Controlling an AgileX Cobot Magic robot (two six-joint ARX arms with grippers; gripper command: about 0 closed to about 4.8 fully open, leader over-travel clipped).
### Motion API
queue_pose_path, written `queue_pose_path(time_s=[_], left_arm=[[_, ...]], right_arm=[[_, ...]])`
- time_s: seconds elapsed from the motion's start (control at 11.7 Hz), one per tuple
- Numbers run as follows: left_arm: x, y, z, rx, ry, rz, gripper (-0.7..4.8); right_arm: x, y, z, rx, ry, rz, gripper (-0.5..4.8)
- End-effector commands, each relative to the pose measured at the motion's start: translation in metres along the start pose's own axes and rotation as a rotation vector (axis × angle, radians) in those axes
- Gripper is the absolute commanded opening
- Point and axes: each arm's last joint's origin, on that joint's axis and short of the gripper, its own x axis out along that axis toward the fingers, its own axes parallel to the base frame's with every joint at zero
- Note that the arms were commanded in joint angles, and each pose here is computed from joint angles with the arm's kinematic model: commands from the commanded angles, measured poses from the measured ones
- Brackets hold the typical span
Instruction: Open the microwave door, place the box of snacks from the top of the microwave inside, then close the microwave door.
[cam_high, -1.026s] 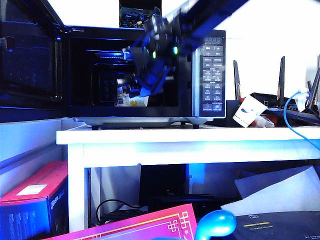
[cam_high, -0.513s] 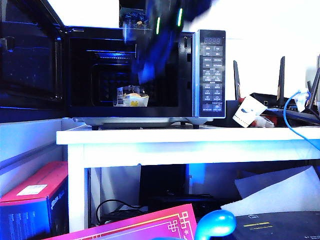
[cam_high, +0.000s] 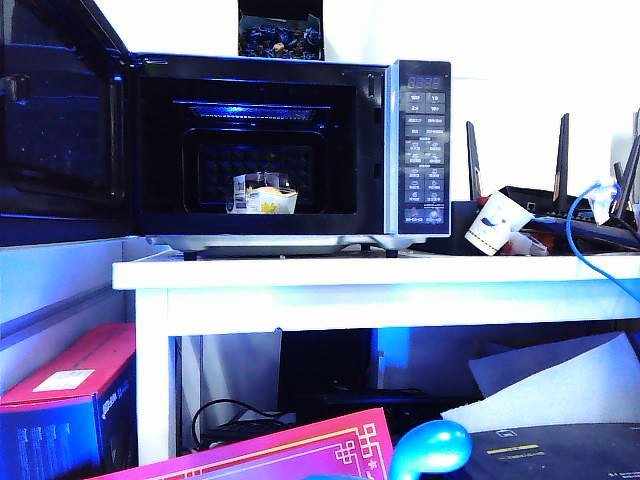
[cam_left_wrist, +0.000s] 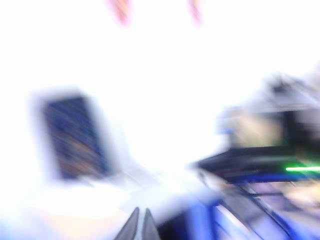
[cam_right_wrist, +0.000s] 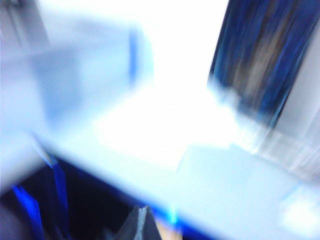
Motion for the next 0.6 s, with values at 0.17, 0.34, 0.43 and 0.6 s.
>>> queue_pose_path(time_s=[0.17, 0.34, 0.43, 0.6], left_arm=[[-0.097, -0.041, 0.029, 0.051, -0.133, 0.164, -0.05], [-0.132, -0.057, 0.025, 0.041, -0.11, 0.172, -0.05], [-0.142, -0.062, 0.019, 0.022, -0.061, 0.172, -0.05], [-0.153, -0.068, 0.007, -0.044, 0.036, 0.169, -0.05]], right_arm=[[-0.146, -0.01, 0.075, 0.052, -0.163, -0.037, -0.02], [-0.229, -0.014, 0.094, 0.09, -0.237, -0.088, -0.01], [-0.277, -0.014, 0.097, 0.047, -0.26, -0.095, -0.01], [-0.322, -0.014, 0.093, 0.02, -0.258, -0.1, -0.01]])
